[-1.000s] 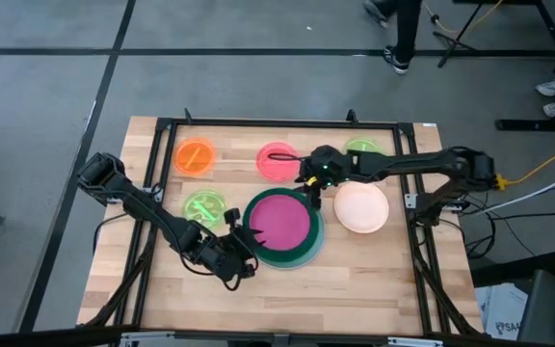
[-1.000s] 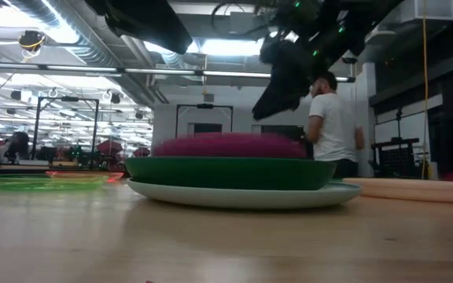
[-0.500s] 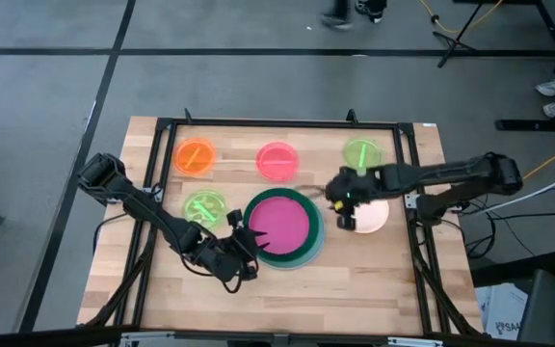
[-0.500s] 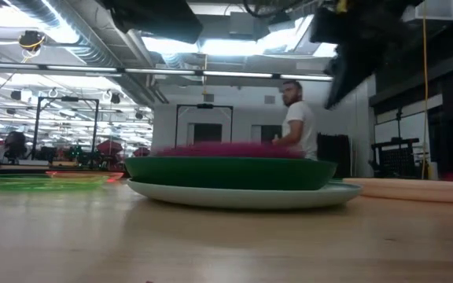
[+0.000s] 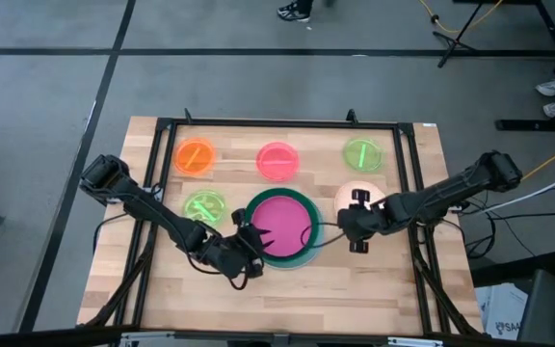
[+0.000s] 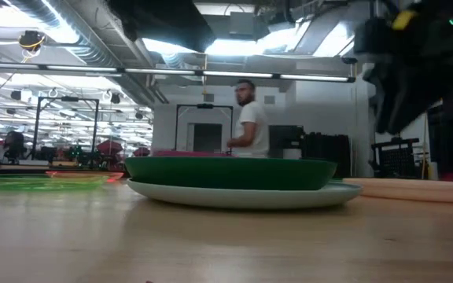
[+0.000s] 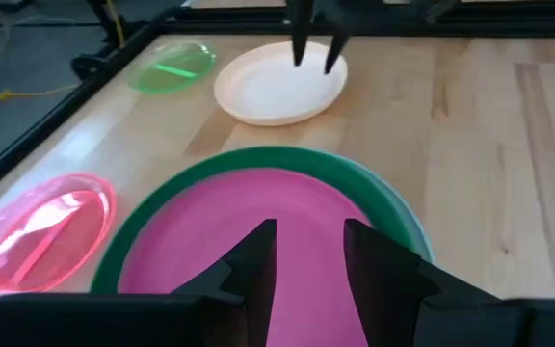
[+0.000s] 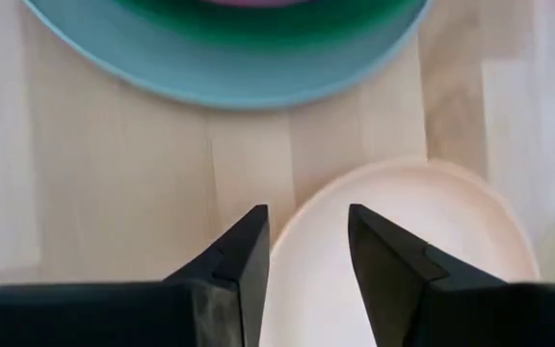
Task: Stack plastic plates
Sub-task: Stack the light orange plate on top of the pink plate
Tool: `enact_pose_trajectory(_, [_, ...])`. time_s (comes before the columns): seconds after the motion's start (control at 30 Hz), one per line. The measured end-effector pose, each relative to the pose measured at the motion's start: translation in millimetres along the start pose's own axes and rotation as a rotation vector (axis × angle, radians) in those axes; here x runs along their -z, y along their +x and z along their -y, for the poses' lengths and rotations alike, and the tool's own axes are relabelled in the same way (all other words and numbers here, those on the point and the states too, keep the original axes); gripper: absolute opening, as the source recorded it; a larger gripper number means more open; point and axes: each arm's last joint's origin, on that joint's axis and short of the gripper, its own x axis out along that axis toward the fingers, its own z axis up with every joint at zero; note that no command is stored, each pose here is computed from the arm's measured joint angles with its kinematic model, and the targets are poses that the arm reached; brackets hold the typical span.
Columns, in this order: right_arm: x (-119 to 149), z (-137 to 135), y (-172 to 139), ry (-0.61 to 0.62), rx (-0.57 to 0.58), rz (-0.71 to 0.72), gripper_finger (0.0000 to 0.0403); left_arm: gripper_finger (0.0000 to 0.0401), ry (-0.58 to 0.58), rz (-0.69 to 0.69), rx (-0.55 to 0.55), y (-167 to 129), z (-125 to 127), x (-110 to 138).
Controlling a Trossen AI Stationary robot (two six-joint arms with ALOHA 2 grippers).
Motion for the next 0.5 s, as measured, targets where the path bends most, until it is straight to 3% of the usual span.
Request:
enact_pose_trajectory(0.23, [23.0,-1.4,16.7,0.020,0.029,-0.077,0.0133,0.0116,0.042,0.053,0.056,10.6,8.1,-2.9])
enact_pose_trajectory(0.5, [24.8,1.5,18.7,0.015,0.106,-0.057,0.0133,0.0116,0.093,0.126,0.138,39.3,14.5,-3.5])
